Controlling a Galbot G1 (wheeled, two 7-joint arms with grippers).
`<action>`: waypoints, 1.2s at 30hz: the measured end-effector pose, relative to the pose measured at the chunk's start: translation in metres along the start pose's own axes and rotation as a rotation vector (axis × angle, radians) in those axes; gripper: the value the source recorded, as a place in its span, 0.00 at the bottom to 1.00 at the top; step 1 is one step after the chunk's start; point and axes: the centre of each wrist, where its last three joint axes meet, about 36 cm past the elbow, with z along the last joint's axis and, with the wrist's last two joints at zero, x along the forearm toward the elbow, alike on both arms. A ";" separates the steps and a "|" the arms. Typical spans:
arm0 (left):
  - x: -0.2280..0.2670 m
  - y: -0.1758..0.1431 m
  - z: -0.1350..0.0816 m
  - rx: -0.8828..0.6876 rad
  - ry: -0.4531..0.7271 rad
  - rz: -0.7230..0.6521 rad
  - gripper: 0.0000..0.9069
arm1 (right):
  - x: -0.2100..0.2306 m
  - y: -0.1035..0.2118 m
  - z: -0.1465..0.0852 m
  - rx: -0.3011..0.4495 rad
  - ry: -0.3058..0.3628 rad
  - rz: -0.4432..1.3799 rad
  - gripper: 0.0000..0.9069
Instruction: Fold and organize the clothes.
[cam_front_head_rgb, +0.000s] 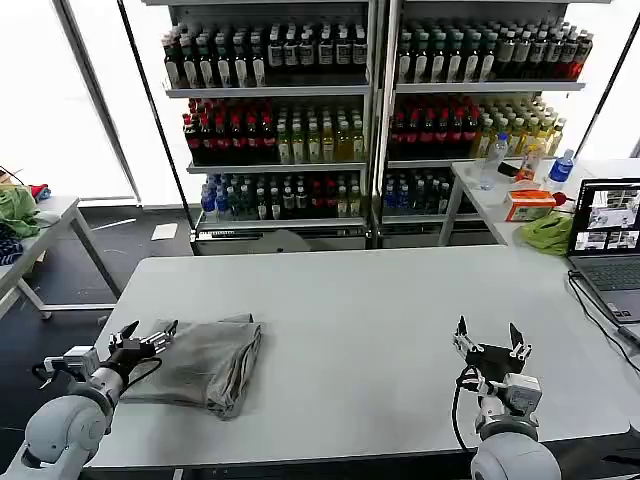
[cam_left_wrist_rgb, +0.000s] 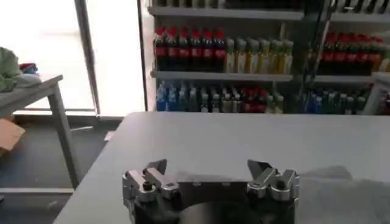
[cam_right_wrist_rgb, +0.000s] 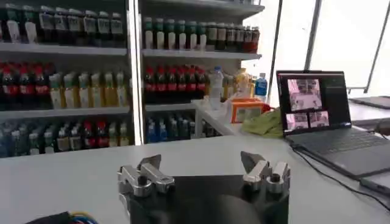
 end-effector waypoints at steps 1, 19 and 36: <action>-0.001 0.003 0.002 -0.002 0.005 -0.006 1.00 | 0.000 0.000 0.001 -0.001 0.002 0.000 1.00; -0.005 0.019 0.036 0.010 0.089 -0.035 1.00 | 0.000 0.001 0.002 0.003 0.005 -0.004 1.00; -0.003 0.012 0.046 0.030 0.115 0.001 0.00 | 0.000 0.001 0.002 0.000 -0.001 -0.005 1.00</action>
